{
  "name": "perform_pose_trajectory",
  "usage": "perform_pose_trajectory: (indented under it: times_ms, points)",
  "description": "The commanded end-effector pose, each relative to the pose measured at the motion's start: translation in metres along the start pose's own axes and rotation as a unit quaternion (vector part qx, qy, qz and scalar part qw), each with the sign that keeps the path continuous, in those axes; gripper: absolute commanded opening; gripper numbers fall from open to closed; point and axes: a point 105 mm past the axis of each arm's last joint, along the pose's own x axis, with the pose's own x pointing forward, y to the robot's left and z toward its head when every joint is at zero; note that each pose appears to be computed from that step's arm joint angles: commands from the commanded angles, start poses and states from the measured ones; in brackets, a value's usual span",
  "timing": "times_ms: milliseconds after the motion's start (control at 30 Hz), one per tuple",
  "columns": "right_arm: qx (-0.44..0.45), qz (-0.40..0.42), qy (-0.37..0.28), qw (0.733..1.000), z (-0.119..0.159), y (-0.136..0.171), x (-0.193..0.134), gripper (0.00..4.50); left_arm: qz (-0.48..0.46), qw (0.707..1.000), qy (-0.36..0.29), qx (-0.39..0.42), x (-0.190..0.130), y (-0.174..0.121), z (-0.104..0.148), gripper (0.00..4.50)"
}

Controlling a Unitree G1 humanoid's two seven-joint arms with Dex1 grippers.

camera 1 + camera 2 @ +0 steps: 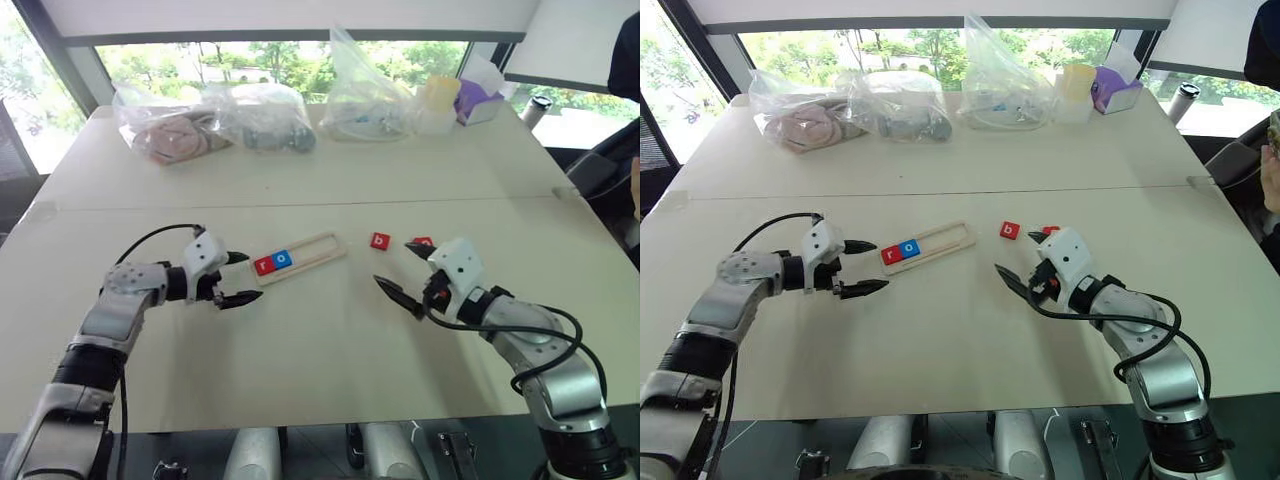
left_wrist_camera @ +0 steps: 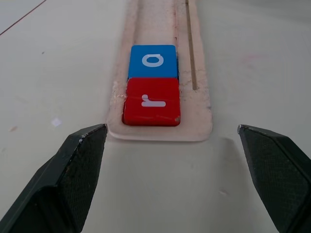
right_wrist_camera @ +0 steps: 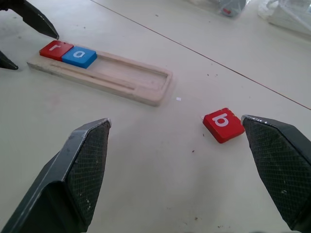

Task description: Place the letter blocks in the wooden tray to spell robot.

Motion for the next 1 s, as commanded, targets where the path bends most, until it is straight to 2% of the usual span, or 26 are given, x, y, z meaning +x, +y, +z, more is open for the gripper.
perform_pose_trajectory:
  times_ms: [33,200,800,900,933,1000]
  points:
    - [-0.015,-0.011,-0.022,1.0,0.01,0.0,-0.001,4.42,-0.002,1.0,0.007,0.025,0.005,0.009,-0.001,4.5]
    - [-0.016,-0.016,-0.021,1.0,0.01,0.0,-0.001,4.42,-0.008,0.999,0.017,0.033,0.013,0.012,-0.008,4.5]
    - [-0.031,-0.019,-0.017,0.999,0.01,-0.001,0.002,4.42,-0.078,0.996,0.046,-0.011,0.023,-0.003,-0.029,4.5]
    - [-0.031,-0.021,-0.016,0.999,0.01,-0.002,0.001,4.5,-0.083,0.995,0.048,-0.009,0.024,-0.005,-0.03,3.62]
    - [-0.032,-0.021,-0.016,0.999,0.01,-0.002,0.001,4.5,-0.087,0.995,0.049,-0.007,0.025,-0.006,-0.03,3.19]
    - [-0.032,-0.022,-0.015,0.999,0.01,-0.002,0.0,4.5,-0.092,0.995,0.05,-0.004,0.025,-0.007,-0.029,3.12]
